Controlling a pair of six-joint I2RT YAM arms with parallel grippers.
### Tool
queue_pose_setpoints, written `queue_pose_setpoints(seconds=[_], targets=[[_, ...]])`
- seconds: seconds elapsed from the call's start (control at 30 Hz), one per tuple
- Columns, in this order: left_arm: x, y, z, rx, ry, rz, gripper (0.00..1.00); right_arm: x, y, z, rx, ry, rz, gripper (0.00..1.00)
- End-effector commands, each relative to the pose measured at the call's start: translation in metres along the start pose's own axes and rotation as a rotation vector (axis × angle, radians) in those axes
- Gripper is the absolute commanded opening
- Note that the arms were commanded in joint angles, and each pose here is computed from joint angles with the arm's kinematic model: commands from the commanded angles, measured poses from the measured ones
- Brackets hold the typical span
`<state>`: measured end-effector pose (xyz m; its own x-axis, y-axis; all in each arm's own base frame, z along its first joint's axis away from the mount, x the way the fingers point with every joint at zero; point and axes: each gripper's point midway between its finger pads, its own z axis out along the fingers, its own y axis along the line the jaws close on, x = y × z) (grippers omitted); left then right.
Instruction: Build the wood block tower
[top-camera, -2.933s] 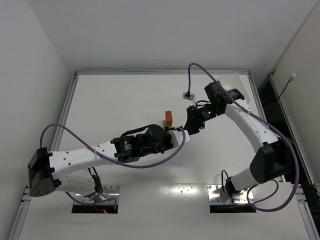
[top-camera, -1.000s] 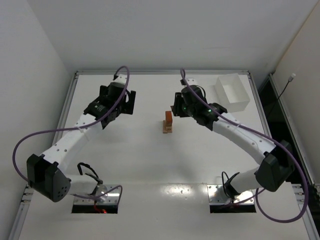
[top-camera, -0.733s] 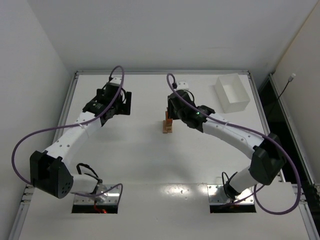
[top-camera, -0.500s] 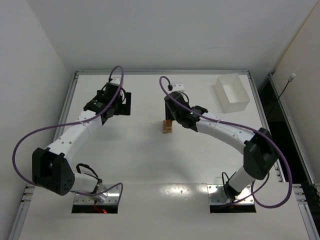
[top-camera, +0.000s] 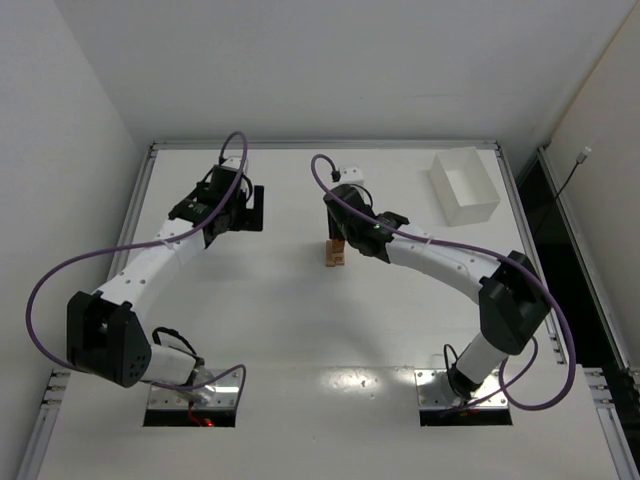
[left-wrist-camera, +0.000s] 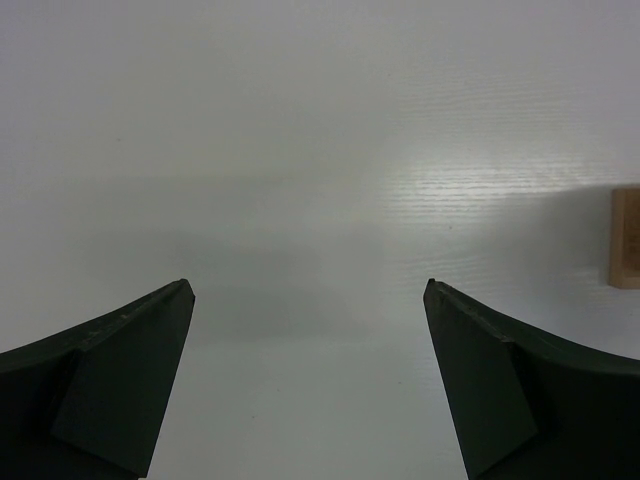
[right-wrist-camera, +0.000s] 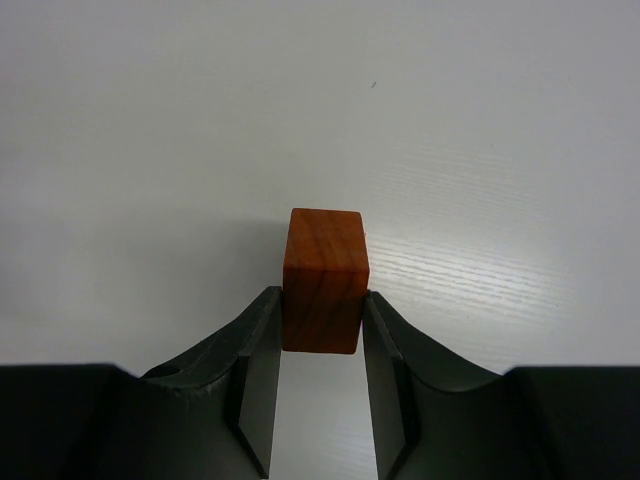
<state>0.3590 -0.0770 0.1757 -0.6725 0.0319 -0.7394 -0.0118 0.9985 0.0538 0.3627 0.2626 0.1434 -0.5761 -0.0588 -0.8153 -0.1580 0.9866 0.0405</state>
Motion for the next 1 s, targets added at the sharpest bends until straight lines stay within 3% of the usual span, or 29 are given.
queue_pose_setpoints(seconds=[0.0,0.47,0.97], targets=[[-0.009,-0.001,0.002,0.01,-0.017,-0.04,1.0,-0.03,0.008,-0.003,0.001,-0.09,0.034,0.0],[-0.011,-0.006,0.004,0.043,-0.027,-0.069,1.0,-0.033,0.017,-0.007,-0.005,-0.117,0.01,0.0],[-0.008,-0.01,0.011,0.057,-0.004,-0.064,1.0,-0.017,0.011,0.007,0.031,-0.046,0.023,0.0]])
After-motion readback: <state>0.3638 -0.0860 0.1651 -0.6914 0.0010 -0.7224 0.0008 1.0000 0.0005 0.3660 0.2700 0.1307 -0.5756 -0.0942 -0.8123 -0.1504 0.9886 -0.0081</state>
